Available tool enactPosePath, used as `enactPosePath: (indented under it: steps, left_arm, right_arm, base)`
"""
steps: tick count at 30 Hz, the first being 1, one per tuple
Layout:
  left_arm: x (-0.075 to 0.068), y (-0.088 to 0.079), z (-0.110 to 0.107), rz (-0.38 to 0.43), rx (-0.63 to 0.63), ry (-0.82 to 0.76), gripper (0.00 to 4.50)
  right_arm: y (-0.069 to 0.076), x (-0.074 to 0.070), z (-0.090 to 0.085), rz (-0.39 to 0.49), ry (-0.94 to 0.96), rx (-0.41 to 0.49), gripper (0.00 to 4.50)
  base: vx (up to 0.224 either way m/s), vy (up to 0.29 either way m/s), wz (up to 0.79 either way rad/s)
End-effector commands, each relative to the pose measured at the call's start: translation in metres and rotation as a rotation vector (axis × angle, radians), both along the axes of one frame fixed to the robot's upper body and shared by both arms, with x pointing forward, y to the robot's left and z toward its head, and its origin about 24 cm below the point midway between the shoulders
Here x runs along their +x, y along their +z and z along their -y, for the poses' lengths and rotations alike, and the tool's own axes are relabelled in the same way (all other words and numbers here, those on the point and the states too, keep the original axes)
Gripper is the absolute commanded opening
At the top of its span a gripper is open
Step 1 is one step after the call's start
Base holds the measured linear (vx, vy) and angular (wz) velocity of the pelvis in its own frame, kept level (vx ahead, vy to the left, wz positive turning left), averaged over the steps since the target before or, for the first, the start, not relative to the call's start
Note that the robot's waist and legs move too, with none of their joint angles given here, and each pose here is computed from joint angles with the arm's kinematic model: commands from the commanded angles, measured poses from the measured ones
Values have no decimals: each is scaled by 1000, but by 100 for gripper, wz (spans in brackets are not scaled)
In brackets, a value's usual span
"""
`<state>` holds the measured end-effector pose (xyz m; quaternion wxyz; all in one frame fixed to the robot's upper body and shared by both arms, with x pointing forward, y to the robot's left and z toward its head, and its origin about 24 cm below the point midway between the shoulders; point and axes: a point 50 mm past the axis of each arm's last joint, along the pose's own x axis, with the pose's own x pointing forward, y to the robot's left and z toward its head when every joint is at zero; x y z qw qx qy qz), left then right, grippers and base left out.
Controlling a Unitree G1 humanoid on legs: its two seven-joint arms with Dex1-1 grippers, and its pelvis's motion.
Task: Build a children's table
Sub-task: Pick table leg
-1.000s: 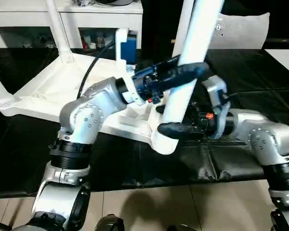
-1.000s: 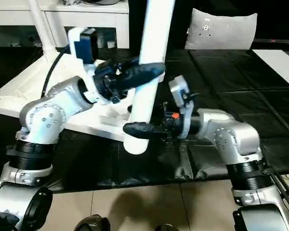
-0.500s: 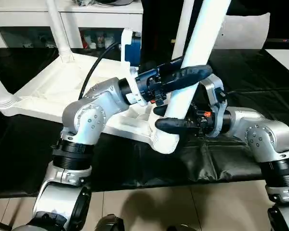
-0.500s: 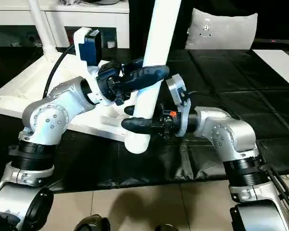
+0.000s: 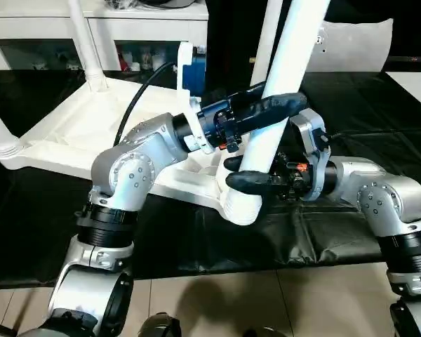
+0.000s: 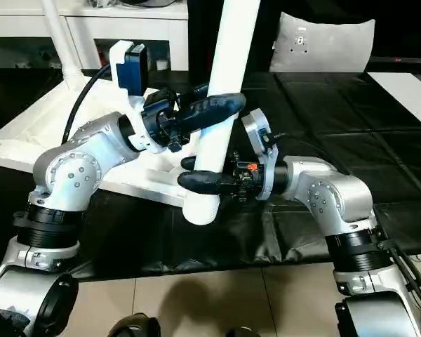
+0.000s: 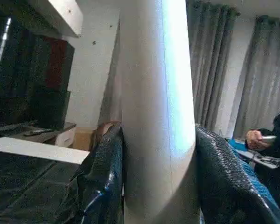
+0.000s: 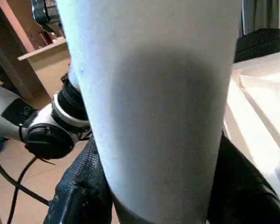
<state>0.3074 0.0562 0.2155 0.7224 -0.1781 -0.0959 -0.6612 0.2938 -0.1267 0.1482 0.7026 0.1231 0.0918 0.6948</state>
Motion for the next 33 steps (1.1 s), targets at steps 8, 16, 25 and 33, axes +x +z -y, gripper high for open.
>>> enactPosePath:
  steps: [8,16,25,33]
  left_arm:
    - [-15,5,12,62,32,-65,293]
    - [-36,-14,31,88,146,-169,368]
    - [-21,-8,28,31,-33,-39,442]
    - [2,2,1,-122,-304,75,450]
  right_arm:
    - [-5,2,-4,5,-56,-5,192]
    - [-17,14,-12,46,-216,-66,192]
    - [-19,14,-12,18,-282,-1,192]
    - [-12,-7,-3,-31,-213,134,191]
  base:
    - [0,0,0]
    - [0,0,0]
    - [0,0,0]
    - [0,0,0]
